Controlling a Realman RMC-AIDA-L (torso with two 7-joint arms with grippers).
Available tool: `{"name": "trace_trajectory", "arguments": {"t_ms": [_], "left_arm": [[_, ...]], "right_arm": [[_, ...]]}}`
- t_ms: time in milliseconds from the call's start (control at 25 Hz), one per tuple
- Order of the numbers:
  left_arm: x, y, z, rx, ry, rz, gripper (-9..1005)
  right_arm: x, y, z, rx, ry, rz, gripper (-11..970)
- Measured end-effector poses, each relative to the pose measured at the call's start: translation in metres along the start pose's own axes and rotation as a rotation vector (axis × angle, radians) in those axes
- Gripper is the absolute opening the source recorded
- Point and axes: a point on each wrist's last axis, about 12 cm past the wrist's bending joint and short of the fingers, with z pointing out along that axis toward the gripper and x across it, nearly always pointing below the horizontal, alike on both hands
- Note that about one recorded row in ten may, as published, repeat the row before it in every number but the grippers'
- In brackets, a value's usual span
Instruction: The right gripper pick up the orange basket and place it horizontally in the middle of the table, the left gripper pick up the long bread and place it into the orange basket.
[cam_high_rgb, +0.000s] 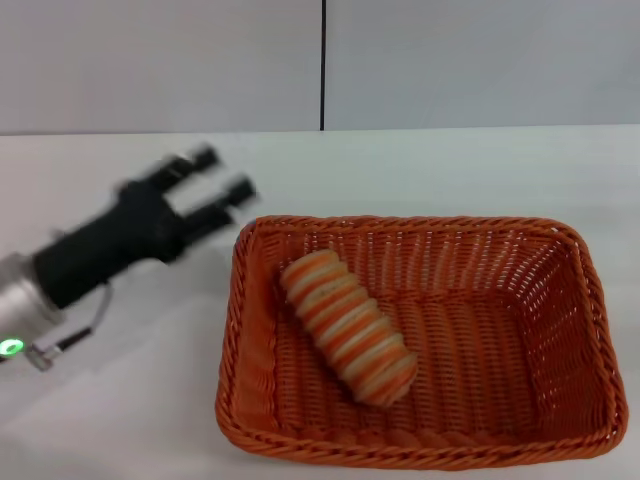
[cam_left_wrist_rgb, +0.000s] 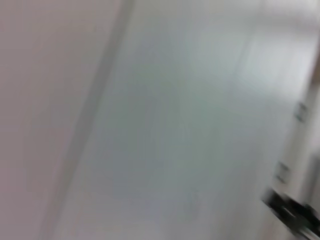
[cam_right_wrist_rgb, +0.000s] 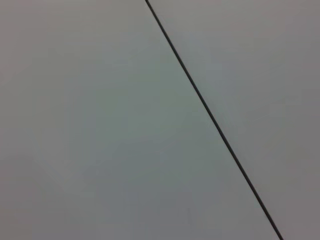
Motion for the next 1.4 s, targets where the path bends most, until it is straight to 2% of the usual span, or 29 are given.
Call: {"name": "trace_trajectory", "arguments": {"t_ms": [40,80,160,200,240,280,320,360,400,440,520,680,880,1040,1240,1400], "left_arm": [[0.000,0.000,0.000,0.000,0.000,0.000,796],[-0.002,0.002,-0.011,-0.078,-0.080,0.047,813],[-0.002,0.002,-0.011,-0.078,-0.080,0.047,813],[0.001,0.001,-0.030,-0.266,-0.241,0.160,813],[0.004,-0.001,-0.038,-0.352,-0.295,0.224,813],[0.005,-0.002,-0.043,-0.403,-0.318,0.267,813],[0.005,-0.002,-0.043,-0.403,-0.318,0.267,813],[0.006,-0.004,-0.048,-0.467,-0.344,0.323,813],[0.006,-0.004,-0.048,-0.467,-0.344,0.323,813],[0.009,-0.007,-0.057,-0.603,-0.393,0.421,813],[0.010,-0.008,-0.060,-0.680,-0.414,0.478,813],[0.008,-0.007,-0.064,-0.742,-0.422,0.533,813],[0.007,-0.006,-0.065,-0.768,-0.436,0.533,813],[0.007,-0.006,-0.066,-0.772,-0.441,0.531,813],[0.006,-0.005,-0.067,-0.783,-0.446,0.531,813],[0.006,-0.005,-0.067,-0.786,-0.445,0.530,813]], "right_arm": [[0.000,0.000,0.000,0.002,-0.003,-0.001,274],[-0.001,-0.001,0.000,0.005,-0.007,-0.001,274],[-0.002,-0.001,-0.001,0.012,-0.016,-0.003,274],[-0.003,-0.002,-0.002,0.018,-0.022,-0.004,274],[-0.003,-0.003,-0.003,0.025,-0.029,-0.005,274],[-0.004,-0.003,-0.003,0.031,-0.034,-0.005,274],[-0.004,-0.004,-0.004,0.037,-0.039,-0.005,274],[-0.004,-0.004,-0.005,0.043,-0.042,-0.004,274],[-0.004,-0.005,-0.005,0.048,-0.045,-0.004,274],[-0.004,-0.005,-0.006,0.053,-0.047,-0.004,274],[-0.005,-0.006,-0.007,0.067,-0.056,-0.005,274],[-0.002,-0.009,-0.012,0.135,-0.092,-0.038,274],[0.008,-0.008,-0.022,0.247,-0.137,-0.150,274],[0.012,-0.011,-0.027,0.304,-0.129,-0.197,274],[0.016,-0.017,-0.035,0.425,-0.161,-0.161,274],[0.017,-0.019,-0.036,0.448,-0.159,-0.150,274]]}}
